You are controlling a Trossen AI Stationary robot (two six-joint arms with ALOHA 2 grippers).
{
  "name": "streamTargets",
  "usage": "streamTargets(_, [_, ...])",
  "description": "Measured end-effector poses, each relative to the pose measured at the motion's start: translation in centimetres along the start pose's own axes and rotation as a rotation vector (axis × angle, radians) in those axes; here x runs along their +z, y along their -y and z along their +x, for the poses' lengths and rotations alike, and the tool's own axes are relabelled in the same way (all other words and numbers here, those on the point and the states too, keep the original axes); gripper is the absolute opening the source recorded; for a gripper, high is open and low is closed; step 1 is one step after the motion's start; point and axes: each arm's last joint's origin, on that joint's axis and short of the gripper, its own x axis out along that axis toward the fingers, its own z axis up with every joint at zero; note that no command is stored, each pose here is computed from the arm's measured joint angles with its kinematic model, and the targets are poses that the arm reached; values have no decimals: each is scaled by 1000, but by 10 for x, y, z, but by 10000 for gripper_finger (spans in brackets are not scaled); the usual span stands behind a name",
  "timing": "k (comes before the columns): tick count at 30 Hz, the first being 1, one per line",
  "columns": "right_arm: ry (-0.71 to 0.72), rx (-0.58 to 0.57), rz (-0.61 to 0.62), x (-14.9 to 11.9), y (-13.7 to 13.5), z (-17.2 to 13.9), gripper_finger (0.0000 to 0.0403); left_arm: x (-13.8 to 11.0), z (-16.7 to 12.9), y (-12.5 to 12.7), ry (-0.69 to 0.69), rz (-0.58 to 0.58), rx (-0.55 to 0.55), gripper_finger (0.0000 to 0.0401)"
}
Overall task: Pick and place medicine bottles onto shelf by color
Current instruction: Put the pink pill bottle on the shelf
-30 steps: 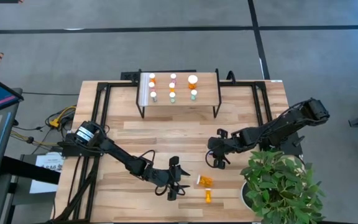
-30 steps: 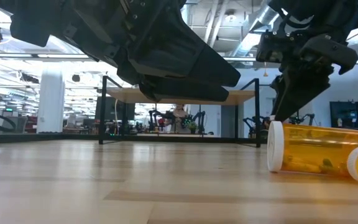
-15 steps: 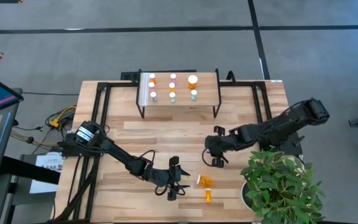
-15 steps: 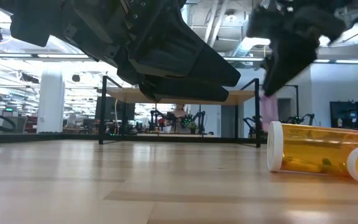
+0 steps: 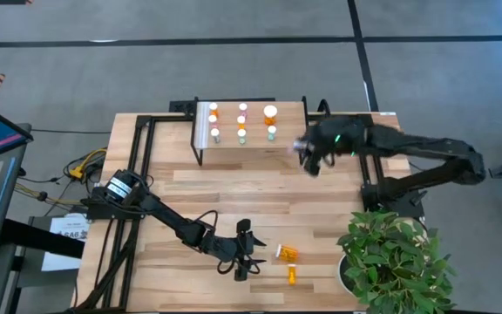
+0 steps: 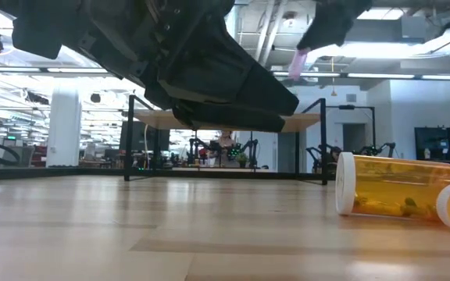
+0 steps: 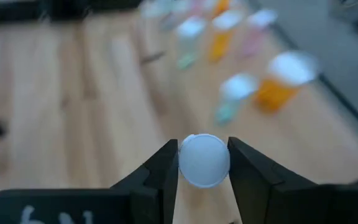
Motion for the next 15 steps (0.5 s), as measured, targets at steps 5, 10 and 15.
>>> streamTargets(5, [68, 9, 63, 20, 42, 0, 140, 3, 2, -7, 17, -15, 15, 218])
streamTargets(10, [-26, -22, 90, 32, 73, 23, 146, 5, 5, -14, 17, -44, 5, 218])
streamTargets(15, [-169, -45, 105, 32, 94, 51, 144, 6, 5, -15, 13, -46, -9, 218])
